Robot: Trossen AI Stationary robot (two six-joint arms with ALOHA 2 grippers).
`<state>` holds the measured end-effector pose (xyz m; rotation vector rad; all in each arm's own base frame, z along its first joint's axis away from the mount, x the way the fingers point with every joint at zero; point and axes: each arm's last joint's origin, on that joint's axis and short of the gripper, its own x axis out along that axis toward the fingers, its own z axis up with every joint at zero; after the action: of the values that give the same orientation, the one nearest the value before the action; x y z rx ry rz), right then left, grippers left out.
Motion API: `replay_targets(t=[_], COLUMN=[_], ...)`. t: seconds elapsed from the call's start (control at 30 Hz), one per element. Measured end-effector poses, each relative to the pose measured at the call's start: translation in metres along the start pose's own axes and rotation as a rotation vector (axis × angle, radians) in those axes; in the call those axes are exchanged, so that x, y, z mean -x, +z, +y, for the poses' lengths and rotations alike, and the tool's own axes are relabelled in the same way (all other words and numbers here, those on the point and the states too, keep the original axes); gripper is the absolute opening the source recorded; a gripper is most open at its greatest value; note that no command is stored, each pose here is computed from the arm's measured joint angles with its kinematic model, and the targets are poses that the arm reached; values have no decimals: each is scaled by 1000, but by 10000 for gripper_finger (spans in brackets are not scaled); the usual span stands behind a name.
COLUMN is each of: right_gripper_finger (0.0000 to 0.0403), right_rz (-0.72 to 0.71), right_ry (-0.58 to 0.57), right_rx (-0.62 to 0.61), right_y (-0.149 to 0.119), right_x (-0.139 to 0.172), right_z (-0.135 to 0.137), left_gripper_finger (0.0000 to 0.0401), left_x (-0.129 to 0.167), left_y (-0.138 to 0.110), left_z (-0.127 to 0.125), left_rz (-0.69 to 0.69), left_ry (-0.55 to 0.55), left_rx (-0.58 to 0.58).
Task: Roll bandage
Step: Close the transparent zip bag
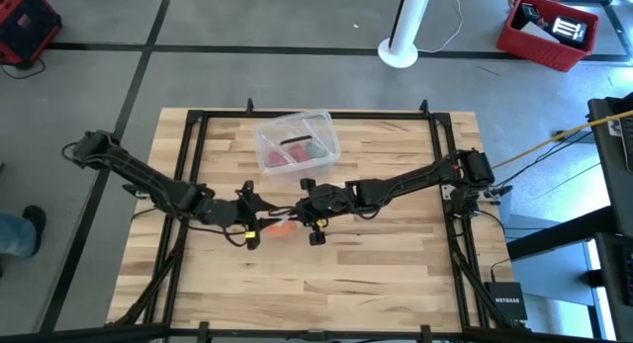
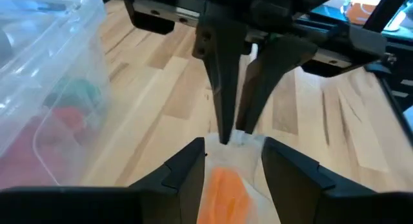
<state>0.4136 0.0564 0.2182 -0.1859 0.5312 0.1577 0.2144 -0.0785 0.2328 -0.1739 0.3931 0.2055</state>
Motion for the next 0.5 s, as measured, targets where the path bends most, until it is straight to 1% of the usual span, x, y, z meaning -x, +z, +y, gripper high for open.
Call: replay_targets(t=[0.13, 0.2, 0.27, 0.4, 0.43, 0.5], right_gripper_finger=[40, 40, 40, 40, 40, 40], right_rz=[3, 4, 4, 4, 5, 6], right_ry=[-18, -18, -18, -21, -26, -26], right_rx=[14, 14, 14, 14, 13, 0], right_y=[0, 0, 0, 0, 0, 0], right_x=[0, 0, 0, 0, 0, 0], right_z=[-1, -1, -1, -1, -1, -1], left_gripper_finger=[141, 127, 101, 21, 11, 9], left_x=[-2, -2, -3, -5, -6, -9], left_y=[1, 1, 1, -1, -1, -2], left_z=[3, 4, 4, 4, 4, 3], left_rz=[0, 0, 1, 3, -1, -16], left_ry=[15, 19, 21, 44, 63, 102], left_rx=[-4, -4, -18, -72, -83, -105])
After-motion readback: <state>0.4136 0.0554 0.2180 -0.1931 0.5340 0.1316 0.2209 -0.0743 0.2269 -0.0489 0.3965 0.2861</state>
